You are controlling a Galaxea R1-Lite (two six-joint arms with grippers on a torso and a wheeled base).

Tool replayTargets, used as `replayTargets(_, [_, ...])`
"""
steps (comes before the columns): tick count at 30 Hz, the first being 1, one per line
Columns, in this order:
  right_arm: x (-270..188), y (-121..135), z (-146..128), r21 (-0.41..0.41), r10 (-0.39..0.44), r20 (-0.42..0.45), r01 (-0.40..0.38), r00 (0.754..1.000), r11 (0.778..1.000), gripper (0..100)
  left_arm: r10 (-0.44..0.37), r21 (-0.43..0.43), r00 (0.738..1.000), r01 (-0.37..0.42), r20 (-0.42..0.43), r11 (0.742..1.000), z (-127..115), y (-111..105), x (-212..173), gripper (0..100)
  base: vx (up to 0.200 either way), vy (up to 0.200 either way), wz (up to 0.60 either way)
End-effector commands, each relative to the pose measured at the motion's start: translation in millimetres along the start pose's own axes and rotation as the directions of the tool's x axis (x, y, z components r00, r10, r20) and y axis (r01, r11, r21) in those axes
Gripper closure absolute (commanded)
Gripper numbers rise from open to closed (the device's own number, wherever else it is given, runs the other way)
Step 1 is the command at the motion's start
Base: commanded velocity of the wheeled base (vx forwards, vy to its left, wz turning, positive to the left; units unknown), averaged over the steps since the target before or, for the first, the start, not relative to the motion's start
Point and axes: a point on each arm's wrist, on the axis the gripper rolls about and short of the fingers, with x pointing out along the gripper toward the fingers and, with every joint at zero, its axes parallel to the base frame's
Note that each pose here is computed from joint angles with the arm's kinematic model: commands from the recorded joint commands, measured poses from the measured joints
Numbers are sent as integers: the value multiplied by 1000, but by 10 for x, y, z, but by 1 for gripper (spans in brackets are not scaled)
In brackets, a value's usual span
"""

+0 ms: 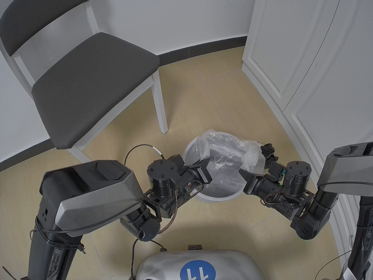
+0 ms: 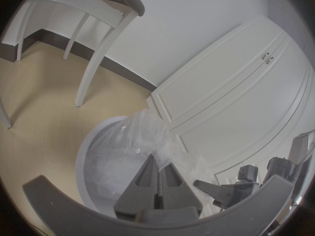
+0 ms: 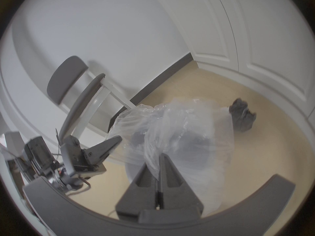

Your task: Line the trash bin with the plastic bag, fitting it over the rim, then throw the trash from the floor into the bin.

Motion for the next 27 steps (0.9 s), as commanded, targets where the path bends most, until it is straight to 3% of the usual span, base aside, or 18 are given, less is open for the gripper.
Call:
replayTargets(1, [184, 133, -80, 90, 56, 25, -58, 998, 994, 100, 28, 9, 999, -29, 46, 1000, 181, 135, 16, 100, 0, 0, 0])
replayTargets(3, [306, 242, -88, 152, 96, 51, -103, 994, 983, 100, 26, 12, 998, -27, 65, 1000, 284, 105, -23, 100, 0, 0, 0])
replayTargets(12, [728, 245, -148, 155, 145, 118, -163, 982, 974, 100, 28, 13, 994, -29, 105, 999, 521, 59, -206, 100, 0, 0, 0])
replayTargets(27, [910, -11, -187, 185, 96, 119, -117, 988, 976, 100, 14, 15, 995, -16, 104, 1000, 498, 25, -247, 100, 0, 0, 0])
